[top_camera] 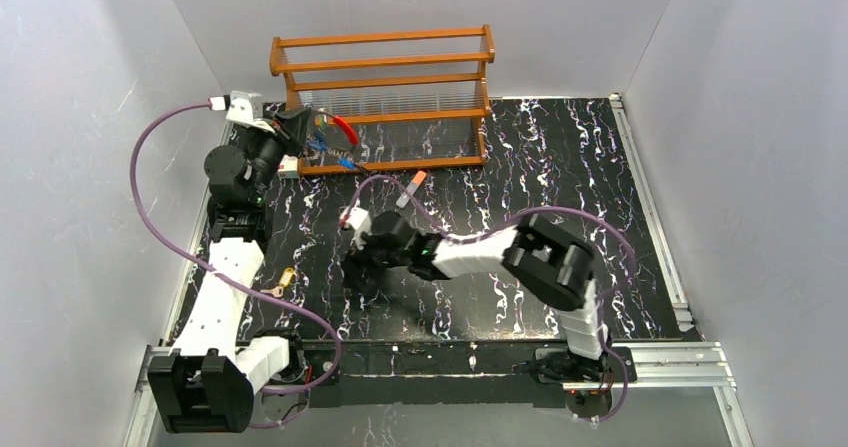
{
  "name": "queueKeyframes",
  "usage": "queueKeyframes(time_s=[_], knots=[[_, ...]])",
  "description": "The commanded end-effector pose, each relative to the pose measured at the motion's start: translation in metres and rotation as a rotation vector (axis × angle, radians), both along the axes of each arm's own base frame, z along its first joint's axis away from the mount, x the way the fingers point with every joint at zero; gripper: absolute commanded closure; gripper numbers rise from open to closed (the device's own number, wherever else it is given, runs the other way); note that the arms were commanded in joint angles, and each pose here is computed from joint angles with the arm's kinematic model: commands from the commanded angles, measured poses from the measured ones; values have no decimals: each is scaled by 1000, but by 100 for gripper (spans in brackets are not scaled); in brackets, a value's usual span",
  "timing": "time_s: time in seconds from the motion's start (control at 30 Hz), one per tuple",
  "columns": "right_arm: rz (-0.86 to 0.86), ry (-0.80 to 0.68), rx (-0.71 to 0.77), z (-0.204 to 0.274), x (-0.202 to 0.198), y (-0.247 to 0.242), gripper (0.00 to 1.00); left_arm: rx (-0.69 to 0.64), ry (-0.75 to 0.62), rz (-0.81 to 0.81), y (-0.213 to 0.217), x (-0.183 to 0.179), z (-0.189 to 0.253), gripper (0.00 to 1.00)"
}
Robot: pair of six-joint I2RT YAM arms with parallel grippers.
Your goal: Put the keys on the keyring
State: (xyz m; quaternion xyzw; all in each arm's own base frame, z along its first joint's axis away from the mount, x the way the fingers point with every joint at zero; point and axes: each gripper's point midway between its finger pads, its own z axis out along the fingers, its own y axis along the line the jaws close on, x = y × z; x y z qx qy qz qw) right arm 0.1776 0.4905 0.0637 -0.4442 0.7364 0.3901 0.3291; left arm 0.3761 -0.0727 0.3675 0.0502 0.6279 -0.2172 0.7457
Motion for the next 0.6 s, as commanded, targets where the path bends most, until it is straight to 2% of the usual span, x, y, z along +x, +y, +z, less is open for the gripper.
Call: queueKeyframes(time_s=[0.0,0.13,0.27,0.43,0.57], knots=[[-20,-96,51,13,12,59,14,45,-129,-54,-8,-25,53,100],[-27,-129,45,4,21,99,22,60,-116,-67,-11,-35,57,100],[7,-207,91,11,17,136,23,38,-99,-78,-12,-40,53,100],[90,-234,163,28,-4,175,24,34,-83,-112,-18,-45,51,100],[161,-267,160,15,-28,203,26,23,-85,-122,-20,-48,53,100]])
